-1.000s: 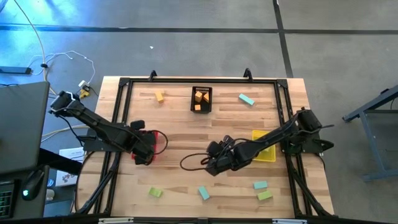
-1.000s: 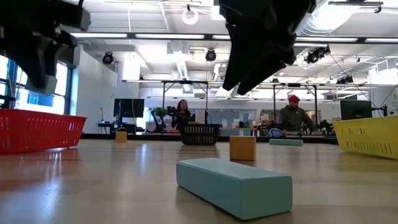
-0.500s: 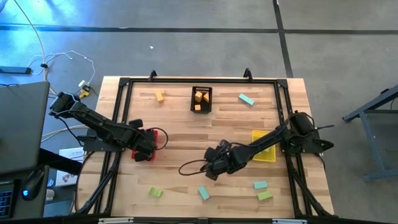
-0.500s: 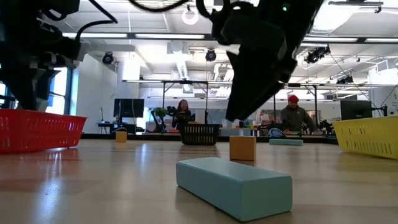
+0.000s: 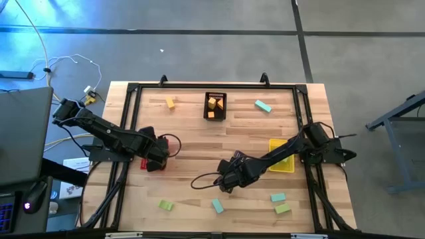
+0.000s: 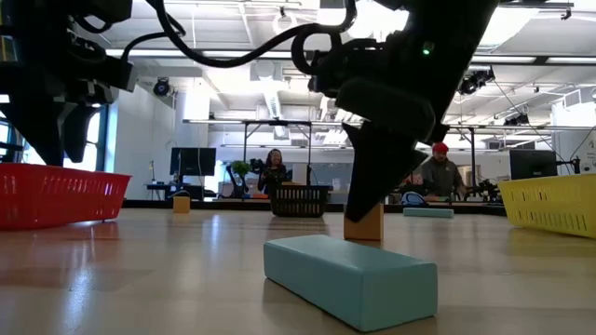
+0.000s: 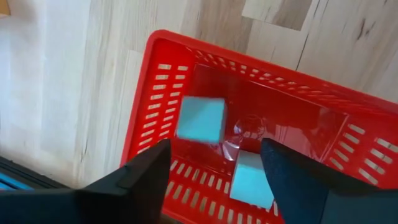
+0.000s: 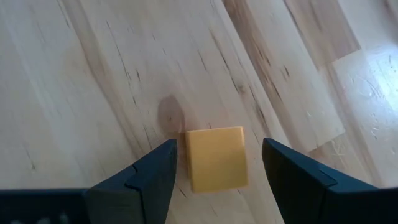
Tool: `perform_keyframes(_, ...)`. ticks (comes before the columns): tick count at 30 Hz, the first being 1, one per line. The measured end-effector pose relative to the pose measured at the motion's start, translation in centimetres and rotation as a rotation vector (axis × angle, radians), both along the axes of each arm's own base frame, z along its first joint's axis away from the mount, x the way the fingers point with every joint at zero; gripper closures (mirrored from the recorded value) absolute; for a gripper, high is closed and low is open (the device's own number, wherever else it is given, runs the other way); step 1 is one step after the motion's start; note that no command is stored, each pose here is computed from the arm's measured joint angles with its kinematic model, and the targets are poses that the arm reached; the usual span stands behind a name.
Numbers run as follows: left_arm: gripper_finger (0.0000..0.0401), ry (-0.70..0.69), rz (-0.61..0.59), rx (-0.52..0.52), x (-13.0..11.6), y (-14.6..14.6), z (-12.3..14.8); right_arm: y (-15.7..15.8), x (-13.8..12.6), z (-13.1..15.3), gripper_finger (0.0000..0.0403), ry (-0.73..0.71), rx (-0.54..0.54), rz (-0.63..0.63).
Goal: Sort & place blocks by color
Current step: Put the yellow block into the black bin
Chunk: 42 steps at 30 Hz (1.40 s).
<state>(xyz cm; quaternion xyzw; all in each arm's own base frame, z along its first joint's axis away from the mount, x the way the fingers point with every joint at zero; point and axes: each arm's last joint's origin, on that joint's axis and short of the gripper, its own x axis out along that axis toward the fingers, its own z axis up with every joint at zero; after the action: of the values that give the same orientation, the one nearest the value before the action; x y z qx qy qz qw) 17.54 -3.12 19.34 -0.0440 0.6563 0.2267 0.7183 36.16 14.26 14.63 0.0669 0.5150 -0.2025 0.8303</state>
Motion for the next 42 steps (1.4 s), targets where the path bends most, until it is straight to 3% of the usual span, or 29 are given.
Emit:
perform_keyframes(6, 0.0163, 0.009, -0.003, -0.011, 0.0, 0.3, 0.0, 0.0, 0.0, -0.1, 0.0195, -0.003, 0.007, -0.015)
perform_keyframes(15, 0.0163, -0.012, -0.043, -0.064, 0.2, 0.1, 1.0, -0.5, 0.2, 0.0, 0.0313, -0.013, 0.036, -0.063)
perform_keyframes(24, 0.0163, -0.091, -0.148, -0.041, 0.5, 0.2, 3.1, -1.8, 0.7, 0.2, 0.0313, -0.025, 0.035, -0.101)
perform_keyframes(29, 0.0163, -0.114, -0.124, -0.034, 0.3, 0.8, 3.5, -3.3, 1.7, 1.1, 0.0313, -0.052, -0.007, -0.104)
perform_keyframes(42, 0.0163, -0.128, -0.13, -0.059, 0.1, 1.0, 3.8, -10.2, 5.6, 5.9, 0.0313, -0.152, -0.239, -0.149)
